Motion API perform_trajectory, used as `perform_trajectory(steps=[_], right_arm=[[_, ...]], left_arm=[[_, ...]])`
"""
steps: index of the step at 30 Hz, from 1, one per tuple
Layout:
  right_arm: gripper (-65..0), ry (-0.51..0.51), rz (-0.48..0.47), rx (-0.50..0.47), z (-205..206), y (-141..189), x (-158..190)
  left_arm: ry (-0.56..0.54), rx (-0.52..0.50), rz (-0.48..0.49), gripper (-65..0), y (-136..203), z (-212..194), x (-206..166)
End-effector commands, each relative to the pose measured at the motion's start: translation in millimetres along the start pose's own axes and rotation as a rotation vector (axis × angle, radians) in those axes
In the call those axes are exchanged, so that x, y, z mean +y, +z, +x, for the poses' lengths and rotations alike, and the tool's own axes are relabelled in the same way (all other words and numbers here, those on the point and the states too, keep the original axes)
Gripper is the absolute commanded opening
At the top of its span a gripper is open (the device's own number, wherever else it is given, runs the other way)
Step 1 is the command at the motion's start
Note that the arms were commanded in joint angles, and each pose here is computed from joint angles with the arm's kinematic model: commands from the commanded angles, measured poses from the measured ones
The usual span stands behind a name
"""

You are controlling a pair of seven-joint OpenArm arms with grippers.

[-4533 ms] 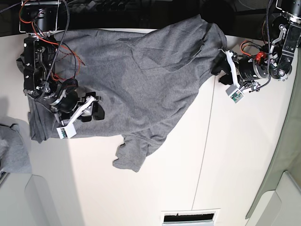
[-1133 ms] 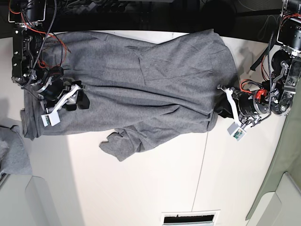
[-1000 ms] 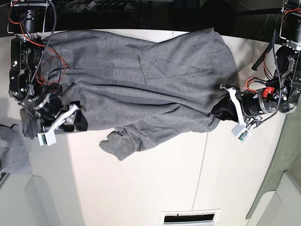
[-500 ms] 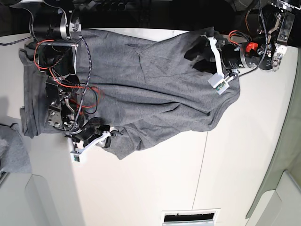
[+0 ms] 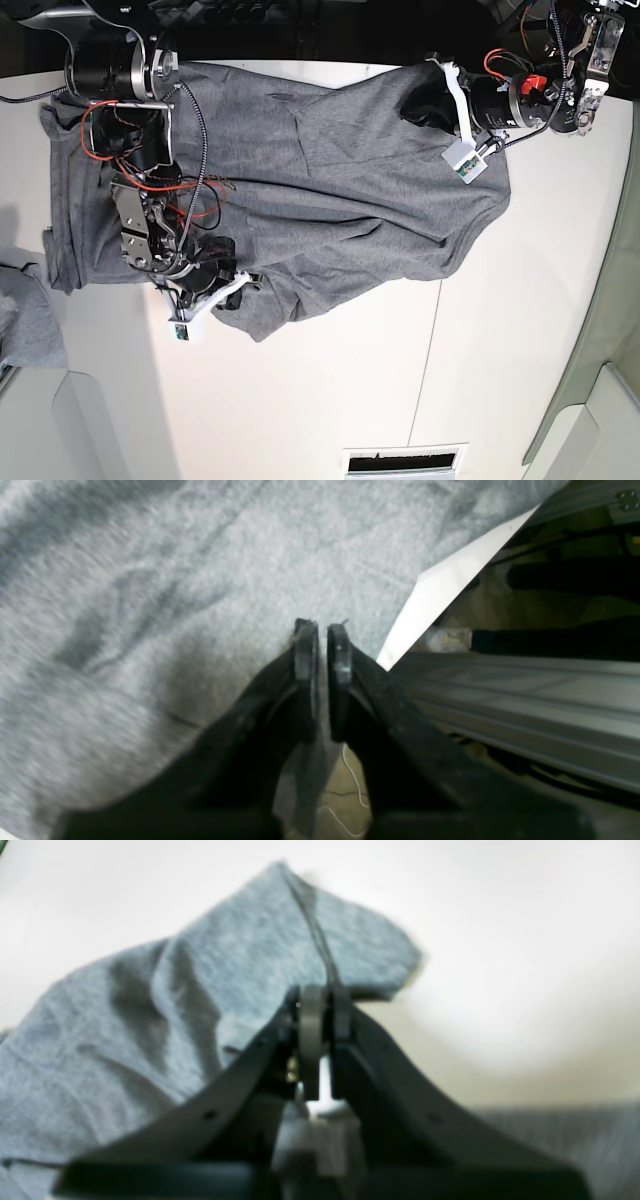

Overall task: Layout the t-shirt on the table in an organized manner, then fold the t-shirt properly
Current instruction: 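Pull the held shirt edge with the right gripper toward the left gripper, then release the shirt with both grippers and regrasp nearby fabric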

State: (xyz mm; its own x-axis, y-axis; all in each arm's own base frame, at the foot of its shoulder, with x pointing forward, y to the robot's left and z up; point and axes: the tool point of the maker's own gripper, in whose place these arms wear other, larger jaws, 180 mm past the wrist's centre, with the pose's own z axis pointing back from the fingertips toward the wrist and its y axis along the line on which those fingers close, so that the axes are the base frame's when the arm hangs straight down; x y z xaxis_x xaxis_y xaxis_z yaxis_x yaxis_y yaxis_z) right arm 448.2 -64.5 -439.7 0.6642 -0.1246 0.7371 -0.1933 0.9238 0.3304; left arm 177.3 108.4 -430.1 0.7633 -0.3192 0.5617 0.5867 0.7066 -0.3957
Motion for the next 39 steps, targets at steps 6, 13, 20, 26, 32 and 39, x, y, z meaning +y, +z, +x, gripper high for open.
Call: perform_trajectory(steps=[6,13,20,26,32,39], right_arm=[[-65.0,0.102,0.023,-0.226,133,5,16],[-24.5,0.127,0.036,-0.251,163,10,22],[-20.5,0.031,0.081,-0.094,80,7,15],[-20.5,0.020,0.185,-0.084,22,45,26],[-20.5,0.031,0.219,-0.078,-20,99,37],[-20.5,0.050,0.188,-0.028,-55,122,26]], left_arm=[[-0.016,-0.035,-0.008,-60.6,4,10,-1],[-0.013,-0.025,-0.010,-58.4,5,9,-1],[0.001,-0.014,-0.030,-39.4,11,8,-1],[-0.094,-0.061,-0.025,-39.4,28,33,-5],[-0.248,-0.076,0.121,-32.9,30,47,23],[-0.190,-0.103,0.197,-28.6,28,54,59]])
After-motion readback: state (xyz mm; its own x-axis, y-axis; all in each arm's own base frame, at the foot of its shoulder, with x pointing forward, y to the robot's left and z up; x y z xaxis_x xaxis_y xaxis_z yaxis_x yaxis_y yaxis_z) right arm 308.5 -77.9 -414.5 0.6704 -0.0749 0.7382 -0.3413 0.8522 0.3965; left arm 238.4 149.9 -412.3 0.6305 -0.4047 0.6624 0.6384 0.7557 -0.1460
